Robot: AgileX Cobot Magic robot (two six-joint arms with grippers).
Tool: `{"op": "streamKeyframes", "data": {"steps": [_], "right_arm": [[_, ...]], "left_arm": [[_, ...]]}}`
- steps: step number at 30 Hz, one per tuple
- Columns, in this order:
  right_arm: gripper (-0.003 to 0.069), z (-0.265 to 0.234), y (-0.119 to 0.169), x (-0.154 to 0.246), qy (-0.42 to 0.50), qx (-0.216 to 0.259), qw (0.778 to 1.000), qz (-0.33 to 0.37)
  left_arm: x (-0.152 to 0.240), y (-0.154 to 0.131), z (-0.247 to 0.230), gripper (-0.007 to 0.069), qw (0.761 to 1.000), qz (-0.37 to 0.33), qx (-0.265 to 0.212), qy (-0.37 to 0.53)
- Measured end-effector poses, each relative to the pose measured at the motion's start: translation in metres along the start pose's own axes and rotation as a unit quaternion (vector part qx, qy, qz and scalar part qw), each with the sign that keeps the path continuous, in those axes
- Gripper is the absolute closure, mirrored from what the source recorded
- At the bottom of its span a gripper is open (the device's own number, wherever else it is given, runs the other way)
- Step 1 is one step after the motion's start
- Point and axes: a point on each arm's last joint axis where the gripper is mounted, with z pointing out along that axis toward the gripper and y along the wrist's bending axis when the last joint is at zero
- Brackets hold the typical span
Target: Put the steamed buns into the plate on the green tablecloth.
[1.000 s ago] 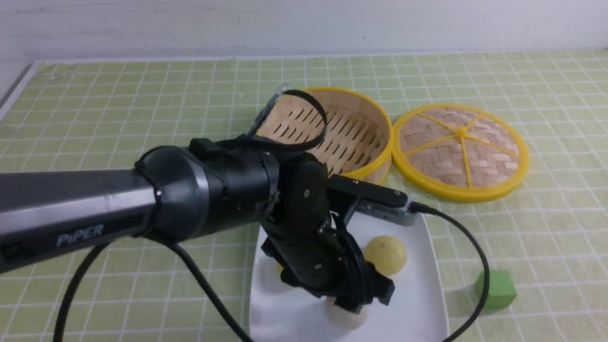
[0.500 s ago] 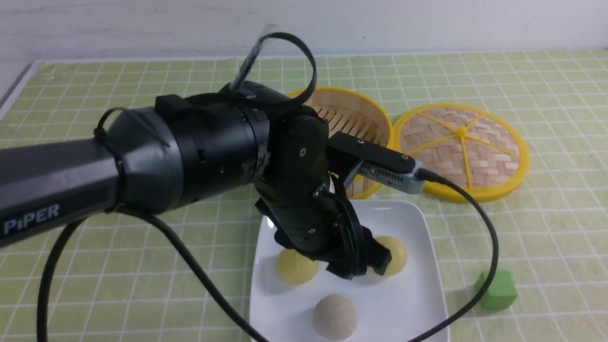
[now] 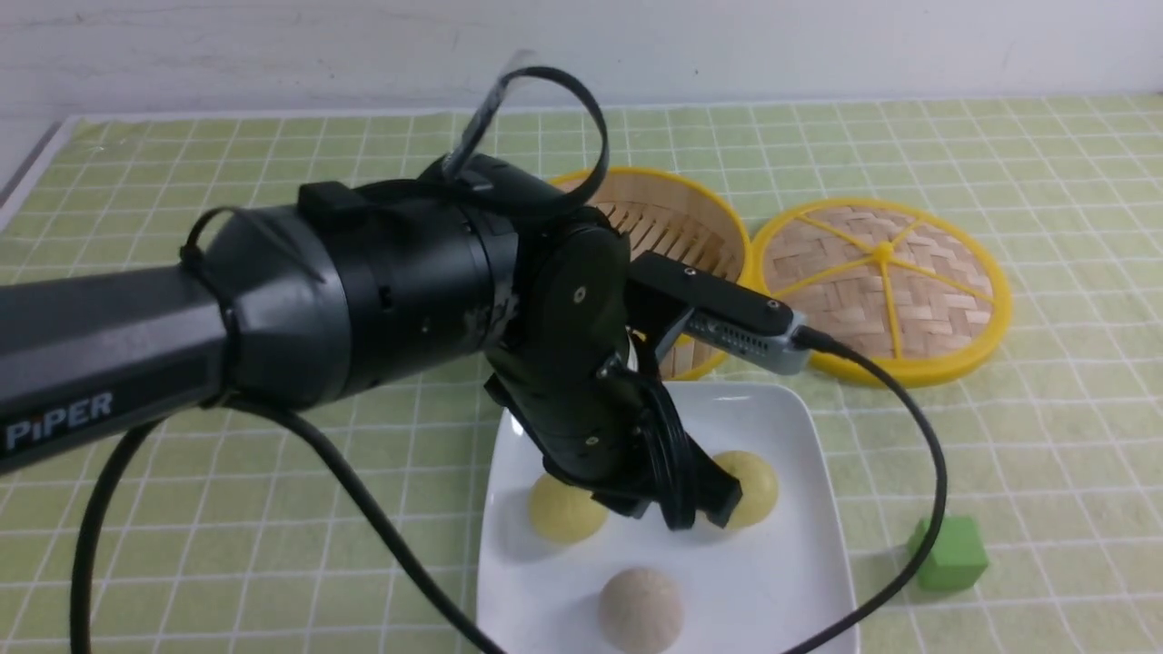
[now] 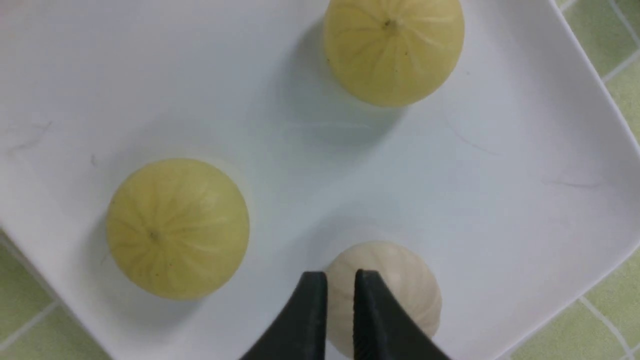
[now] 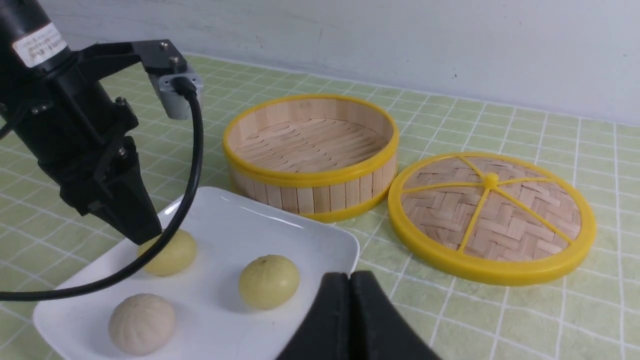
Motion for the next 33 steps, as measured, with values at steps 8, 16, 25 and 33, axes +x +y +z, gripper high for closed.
{"op": "streamKeyframes", "data": {"steps": [8,16,25,33], "right_arm": [[0.0669,0.0,0.0,0.0,0.0,0.0,1.0,-0.001],[0.0668,-0.001,-0.001,0.008,-0.012,0.006,1.0,0.0],[0.0664,0.02,-0.026,0.092,0.05,0.178,0.983,0.007],[0.0659,0.02,-0.034,0.107,0.081,0.244,0.966,0.008]], "left_arm": [[0.0,0.002,0.0,0.0519,1.0,0.012,-0.014,0.0],[0.003,0.003,-0.001,0.0543,1.0,0.001,-0.015,0.014],[0.013,0.014,-0.072,0.0623,0.997,-0.023,-0.066,-0.036],[0.085,0.029,-0.14,0.0623,0.991,-0.062,-0.092,-0.068]]}}
